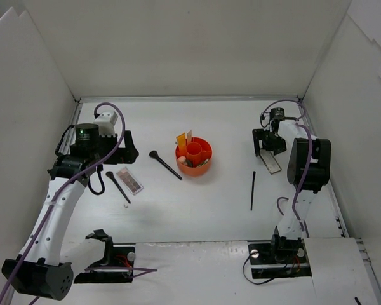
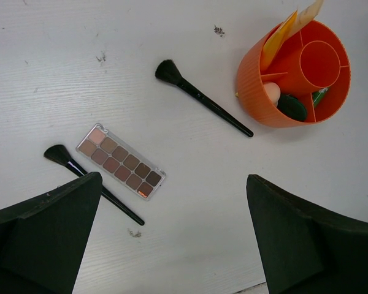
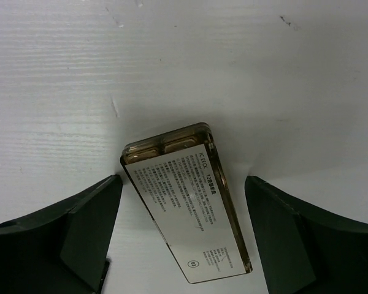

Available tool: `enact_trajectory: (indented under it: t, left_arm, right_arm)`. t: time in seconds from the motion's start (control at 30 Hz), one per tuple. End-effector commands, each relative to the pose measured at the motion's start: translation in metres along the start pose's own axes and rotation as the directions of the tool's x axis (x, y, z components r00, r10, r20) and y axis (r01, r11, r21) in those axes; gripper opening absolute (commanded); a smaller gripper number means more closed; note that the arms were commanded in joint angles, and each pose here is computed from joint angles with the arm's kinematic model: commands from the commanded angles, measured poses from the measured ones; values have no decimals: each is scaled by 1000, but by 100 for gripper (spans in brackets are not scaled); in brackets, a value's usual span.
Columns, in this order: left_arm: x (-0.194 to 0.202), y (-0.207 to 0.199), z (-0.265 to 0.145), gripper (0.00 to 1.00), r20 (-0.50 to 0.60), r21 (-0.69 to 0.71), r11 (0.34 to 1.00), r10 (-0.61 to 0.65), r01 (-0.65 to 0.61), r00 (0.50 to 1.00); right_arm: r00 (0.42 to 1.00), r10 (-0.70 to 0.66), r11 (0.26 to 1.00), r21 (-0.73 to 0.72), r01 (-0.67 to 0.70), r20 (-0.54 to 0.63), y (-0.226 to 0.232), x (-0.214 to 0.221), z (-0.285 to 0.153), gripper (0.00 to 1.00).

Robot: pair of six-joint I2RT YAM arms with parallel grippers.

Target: Organize the makeup

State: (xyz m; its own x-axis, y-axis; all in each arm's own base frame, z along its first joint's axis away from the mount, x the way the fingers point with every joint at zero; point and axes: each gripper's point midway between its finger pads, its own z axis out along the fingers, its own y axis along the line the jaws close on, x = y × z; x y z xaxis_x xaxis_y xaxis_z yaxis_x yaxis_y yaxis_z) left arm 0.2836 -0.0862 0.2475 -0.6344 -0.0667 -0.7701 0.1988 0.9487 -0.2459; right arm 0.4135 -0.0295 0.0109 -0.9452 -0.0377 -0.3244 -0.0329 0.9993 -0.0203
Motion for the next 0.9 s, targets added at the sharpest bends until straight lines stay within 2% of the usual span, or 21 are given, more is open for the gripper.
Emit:
enact_trajectory:
  t: [0.0,0.07,0.13,0.17,0.2,0.3,0.4,0.47,0.5,0.57,0.67,0.87]
  left_arm:
    - [-20,0,-3,100,77,2,1000,27,-27,997]
    - [-20,0,-2,99,71,3,1000,26,-26,997]
    - [-19,0,0,100,67,2,1000,25,-25,997]
    - [-19,0,0,99,66,1,1000,25,-25,998]
    - [-18,1,0,99,64,0,1000,26,-26,998]
    - [-19,1,0,99,67,-2,1000,25,-25,997]
    - [-20,1,-2,100,73,-6,1000,23,-23,997]
    - [-20,2,-3,99,74,-12,1000,22,-21,997]
    - [-20,3,-3,99,76,-16,1000,19,-18,997]
    - [-21,5,-5,100,86,-30,999,17,-15,996]
    - [-22,8,-8,99,95,-52,999,12,-7,995]
    - [-23,13,-13,100,112,-84,996,4,6,994]
  right_arm:
    - [999,-29,999,-45,27,-44,6,5,-1,77]
    - [999,-28,998,-51,25,-47,6,5,1,76]
    - [999,-29,998,-59,26,-43,9,2,2,65]
    - [999,-25,998,-62,22,-41,9,2,1,57]
    - [999,-22,998,-59,20,-34,8,0,-1,41]
    - [1000,-4,999,-50,3,-2,9,-9,-11,19]
    - [998,-6,999,-36,8,70,17,-26,-36,8]
    - [992,14,1000,0,-15,124,20,-39,-53,3]
    - [985,3,1000,-12,-1,174,43,-49,-72,0]
    - [967,6,1000,5,-8,253,65,-64,-94,0]
    - [912,57,997,25,-74,407,89,-85,-140,0]
    - [722,206,971,-48,-232,661,134,-111,-226,0]
